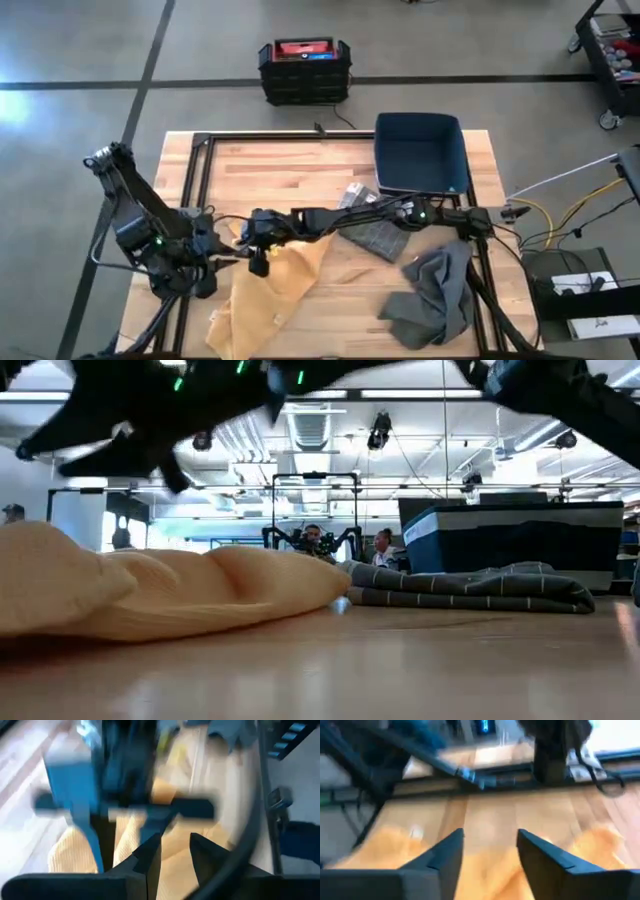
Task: Fold towel
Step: Fold the yellow kitchen towel
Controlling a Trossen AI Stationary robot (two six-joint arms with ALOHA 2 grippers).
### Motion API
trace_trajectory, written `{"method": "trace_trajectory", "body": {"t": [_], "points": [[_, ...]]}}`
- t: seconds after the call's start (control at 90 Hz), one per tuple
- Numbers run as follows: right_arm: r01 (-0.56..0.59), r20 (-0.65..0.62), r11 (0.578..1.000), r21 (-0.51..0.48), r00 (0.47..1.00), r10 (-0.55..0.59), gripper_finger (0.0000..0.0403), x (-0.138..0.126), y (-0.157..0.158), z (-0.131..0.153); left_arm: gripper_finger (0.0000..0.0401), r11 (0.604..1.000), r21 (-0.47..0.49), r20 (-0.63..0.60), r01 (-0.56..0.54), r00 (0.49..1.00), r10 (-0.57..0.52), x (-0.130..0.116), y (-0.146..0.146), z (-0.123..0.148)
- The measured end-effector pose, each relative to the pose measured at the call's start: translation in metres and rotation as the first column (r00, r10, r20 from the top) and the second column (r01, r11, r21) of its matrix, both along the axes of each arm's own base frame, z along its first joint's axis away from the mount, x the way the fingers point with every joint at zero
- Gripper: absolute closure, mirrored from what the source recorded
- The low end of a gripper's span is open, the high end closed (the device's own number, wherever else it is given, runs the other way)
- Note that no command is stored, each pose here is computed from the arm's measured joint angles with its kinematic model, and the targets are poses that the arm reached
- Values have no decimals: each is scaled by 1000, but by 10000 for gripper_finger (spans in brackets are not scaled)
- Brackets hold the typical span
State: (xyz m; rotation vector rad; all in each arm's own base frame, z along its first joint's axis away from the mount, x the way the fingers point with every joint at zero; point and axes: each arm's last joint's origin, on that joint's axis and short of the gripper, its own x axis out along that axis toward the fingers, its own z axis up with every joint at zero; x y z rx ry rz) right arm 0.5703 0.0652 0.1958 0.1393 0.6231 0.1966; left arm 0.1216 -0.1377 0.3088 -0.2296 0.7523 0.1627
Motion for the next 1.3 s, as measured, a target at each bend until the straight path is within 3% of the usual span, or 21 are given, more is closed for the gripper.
{"method": "trace_trajectory", "body": {"t": [0.167,0.289,0.433,0.522,0.611,0.711,0.833,1.0,1.189,1.3], "points": [[-77,-244,994,-72,968,58,167,-39,17,34,297,999,16,-41,29,999,-28,9,-14,-34],[-140,-359,985,-99,928,96,155,-62,50,43,279,994,63,-36,86,996,-84,22,-23,-64],[-182,-450,960,-211,890,70,152,-83,92,33,235,981,64,-70,185,981,-180,43,-31,-101],[-172,-467,952,-255,884,34,157,-91,114,23,204,965,14,-110,263,959,-260,58,-34,-120],[-136,-459,940,-312,888,-24,165,-99,131,11,180,944,-41,-134,327,935,-330,73,-37,-133],[-73,-450,910,-409,883,-131,174,-110,145,-3,172,935,-22,-196,355,915,-352,82,-39,-143],[-21,-439,880,-474,872,-216,184,-120,153,-20,221,930,9,-292,366,891,-348,86,-43,-142],[-16,-440,879,-476,870,-222,195,-124,155,-44,378,923,-10,-342,386,866,-366,84,-56,-117],[-29,-390,884,-466,904,-176,203,-116,150,-54,398,932,8,-353,362,873,-336,67,-67,-81],[-57,-410,895,-442,900,-145,203,-114,146,-55,398,946,79,-284,313,917,-280,57,-65,-70]]}}
